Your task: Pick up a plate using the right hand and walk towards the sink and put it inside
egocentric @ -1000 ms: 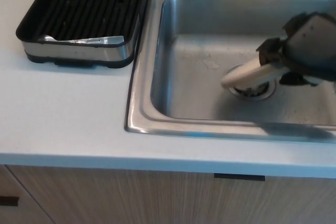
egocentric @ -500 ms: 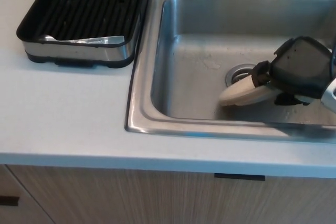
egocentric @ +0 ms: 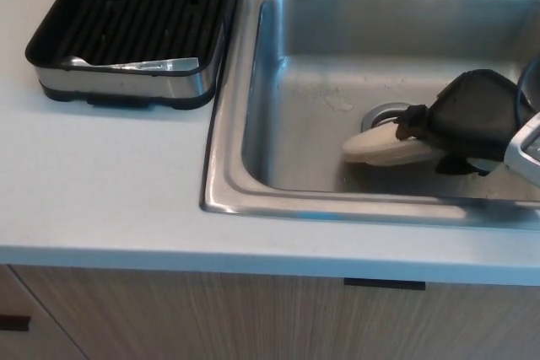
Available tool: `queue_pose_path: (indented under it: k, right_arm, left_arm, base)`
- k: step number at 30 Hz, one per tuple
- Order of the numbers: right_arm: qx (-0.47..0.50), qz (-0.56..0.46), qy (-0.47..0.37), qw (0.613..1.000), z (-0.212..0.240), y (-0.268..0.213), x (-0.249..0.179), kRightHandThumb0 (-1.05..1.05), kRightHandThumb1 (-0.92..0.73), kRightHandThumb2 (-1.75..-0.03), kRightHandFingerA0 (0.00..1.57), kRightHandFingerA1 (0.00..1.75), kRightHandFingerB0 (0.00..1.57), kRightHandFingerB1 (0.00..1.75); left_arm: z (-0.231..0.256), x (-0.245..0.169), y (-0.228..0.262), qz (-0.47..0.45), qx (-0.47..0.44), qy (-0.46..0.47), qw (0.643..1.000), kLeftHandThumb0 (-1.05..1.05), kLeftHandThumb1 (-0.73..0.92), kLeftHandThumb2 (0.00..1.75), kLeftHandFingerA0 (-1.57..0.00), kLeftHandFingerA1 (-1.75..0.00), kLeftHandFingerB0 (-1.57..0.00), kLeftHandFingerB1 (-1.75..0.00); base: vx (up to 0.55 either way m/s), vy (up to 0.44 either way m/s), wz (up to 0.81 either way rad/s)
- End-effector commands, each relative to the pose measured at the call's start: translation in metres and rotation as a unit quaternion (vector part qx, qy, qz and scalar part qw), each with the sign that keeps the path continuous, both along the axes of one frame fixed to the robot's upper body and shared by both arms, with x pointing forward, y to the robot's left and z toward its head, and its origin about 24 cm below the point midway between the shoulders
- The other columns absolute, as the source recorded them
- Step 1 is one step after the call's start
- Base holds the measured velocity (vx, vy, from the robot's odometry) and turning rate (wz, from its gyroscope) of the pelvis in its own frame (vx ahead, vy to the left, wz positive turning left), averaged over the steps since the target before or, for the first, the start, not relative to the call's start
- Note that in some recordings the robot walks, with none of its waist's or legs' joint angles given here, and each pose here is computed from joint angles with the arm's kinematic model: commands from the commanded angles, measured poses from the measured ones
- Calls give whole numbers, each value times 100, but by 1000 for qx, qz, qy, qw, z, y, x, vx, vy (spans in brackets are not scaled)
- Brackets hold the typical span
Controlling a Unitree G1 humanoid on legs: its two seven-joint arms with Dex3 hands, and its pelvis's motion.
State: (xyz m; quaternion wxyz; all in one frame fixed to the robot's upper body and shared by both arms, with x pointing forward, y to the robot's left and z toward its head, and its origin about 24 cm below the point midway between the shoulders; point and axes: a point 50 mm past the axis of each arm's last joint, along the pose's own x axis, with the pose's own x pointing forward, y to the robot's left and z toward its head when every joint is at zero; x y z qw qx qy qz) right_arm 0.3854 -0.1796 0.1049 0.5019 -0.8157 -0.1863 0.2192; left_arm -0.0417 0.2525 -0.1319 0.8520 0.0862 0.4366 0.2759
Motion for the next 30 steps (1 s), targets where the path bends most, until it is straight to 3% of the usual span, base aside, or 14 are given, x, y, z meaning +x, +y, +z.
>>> queue_pose_path:
  k: [1,2,3,6,7,11,12,19,20,24,26,30]
  right_arm:
    - [-122,-168,136,969,16,-3,19,-46,-57,-61,4,32,6,30]
    - [-133,-169,134,967,17,-3,19,-54,-53,-58,0,21,3,31]
    - [-146,-171,132,965,18,-2,20,-78,-38,-72,0,0,10,8]
    - [-150,-173,133,964,19,-2,20,-78,-38,-72,0,0,10,8]
    - [-145,-175,135,964,24,0,22,-84,-49,-76,0,7,2,1]
    - [-136,-180,138,964,32,3,24,-84,-49,-76,0,7,2,1]
    - [-138,-181,139,964,35,4,24,-80,-48,-83,0,23,0,13]
    - [-137,-185,156,961,44,8,25,-83,-50,-83,0,21,0,6]
    - [-114,-192,175,959,49,8,25,-82,-50,-81,0,17,0,3]
    - [-102,-190,184,959,52,6,23,-86,-49,-78,0,12,0,0]
    - [-95,-187,184,960,52,7,22,-83,-43,-70,0,3,7,0]
    - [-73,-176,189,963,58,4,18,-83,-43,-75,0,11,7,7]
  left_arm:
    - [9,10,9,-17,32,-47,998,23,84,166,-122,-142,-107,-125]
    - [10,10,9,-17,31,-50,998,20,62,175,-113,-162,-102,-140]
    - [10,10,9,-18,31,-52,998,23,86,171,-122,-144,-105,-126]
    - [10,10,9,-18,31,-53,998,23,86,171,-122,-144,-105,-126]
    - [10,10,9,-18,31,-51,998,21,82,162,-129,-143,-112,-127]
    - [10,10,10,-17,30,-49,998,21,82,162,-129,-143,-112,-127]
    - [10,10,10,-16,32,-53,998,20,84,167,-125,-144,-108,-127]
    - [11,9,11,-11,32,-51,998,24,86,171,-124,-144,-104,-125]
    - [11,8,13,-16,34,-49,998,19,80,163,-128,-143,-109,-126]
    - [10,7,11,-13,31,-49,998,18,81,163,-129,-143,-111,-127]
    - [11,6,11,-14,32,-48,998,19,80,163,-130,-144,-113,-129]
    - [11,5,12,-10,29,-49,998,21,82,164,-126,-143,-110,-127]
  base:
    - [0,0,0]
    - [0,0,0]
    - [0,0,0]
    - [0,0,0]
    - [0,0,0]
    - [0,0,0]
    - [0,0,0]
    - [0,0,0]
    - [0,0,0]
    - [0,0,0]
    - [0,0,0]
    - [0,0,0]
